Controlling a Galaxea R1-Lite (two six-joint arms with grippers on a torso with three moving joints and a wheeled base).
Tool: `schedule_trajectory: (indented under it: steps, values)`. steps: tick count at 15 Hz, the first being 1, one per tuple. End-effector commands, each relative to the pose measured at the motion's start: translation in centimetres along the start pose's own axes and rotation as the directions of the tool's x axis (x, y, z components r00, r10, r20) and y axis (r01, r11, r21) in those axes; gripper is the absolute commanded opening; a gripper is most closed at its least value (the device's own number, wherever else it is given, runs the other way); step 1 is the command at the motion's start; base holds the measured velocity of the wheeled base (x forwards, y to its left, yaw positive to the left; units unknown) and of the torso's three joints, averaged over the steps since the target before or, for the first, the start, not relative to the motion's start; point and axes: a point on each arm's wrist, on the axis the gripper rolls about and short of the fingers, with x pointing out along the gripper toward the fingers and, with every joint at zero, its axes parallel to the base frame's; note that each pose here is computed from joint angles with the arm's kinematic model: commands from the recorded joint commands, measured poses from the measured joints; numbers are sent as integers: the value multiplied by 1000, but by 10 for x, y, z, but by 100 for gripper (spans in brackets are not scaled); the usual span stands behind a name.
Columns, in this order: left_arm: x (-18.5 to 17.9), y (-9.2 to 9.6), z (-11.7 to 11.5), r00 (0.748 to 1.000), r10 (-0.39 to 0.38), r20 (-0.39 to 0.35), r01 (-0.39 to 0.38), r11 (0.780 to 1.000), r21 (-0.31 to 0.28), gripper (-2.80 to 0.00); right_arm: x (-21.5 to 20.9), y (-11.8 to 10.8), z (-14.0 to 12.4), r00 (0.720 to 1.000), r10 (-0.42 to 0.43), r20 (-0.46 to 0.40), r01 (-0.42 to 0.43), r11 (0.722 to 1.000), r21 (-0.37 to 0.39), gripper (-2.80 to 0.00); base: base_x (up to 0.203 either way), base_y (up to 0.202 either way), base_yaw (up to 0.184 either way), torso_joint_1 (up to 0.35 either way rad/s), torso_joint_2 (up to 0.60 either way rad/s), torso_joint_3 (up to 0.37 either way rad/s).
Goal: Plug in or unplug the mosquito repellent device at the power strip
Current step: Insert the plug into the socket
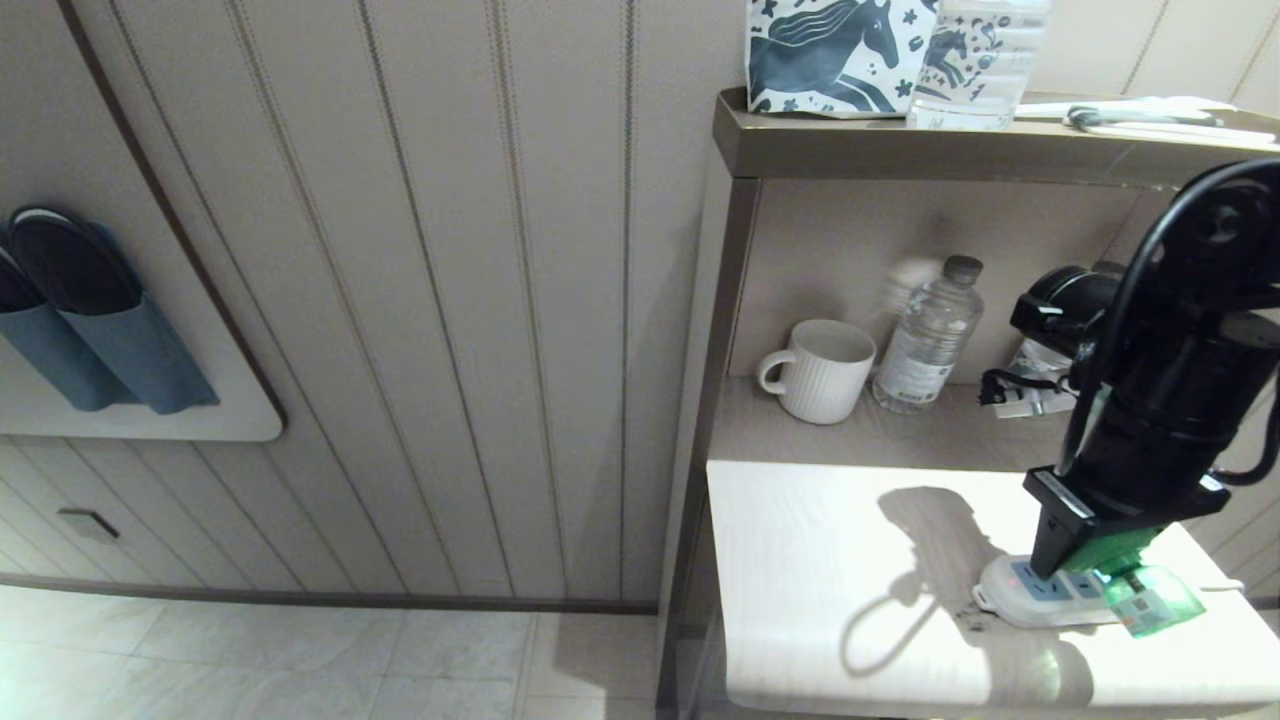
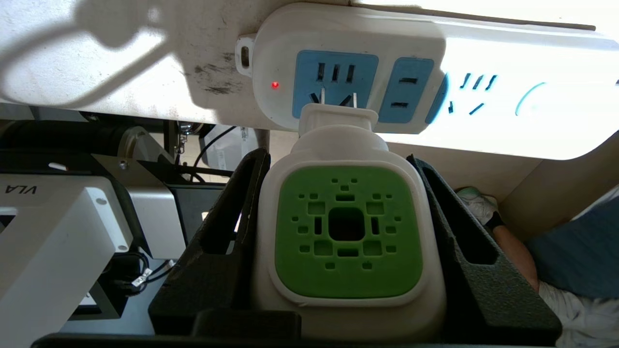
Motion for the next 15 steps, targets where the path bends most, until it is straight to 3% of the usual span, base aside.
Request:
schedule_trajectory:
  steps: [1, 15]
  values:
    - [0, 0, 0, 1000, -1, -1, 1, 1000, 0, -280, 3, -1, 0, 1000, -1, -20, 1, 1000, 5, -280, 0, 0, 0, 0, 0, 0]
    - [0, 0, 0, 1000, 0, -2, 0, 1000, 0, -280, 11, 0, 6, 999, 2, -35, -2, 1000, 4, -280, 0, 0, 0, 0, 0, 0]
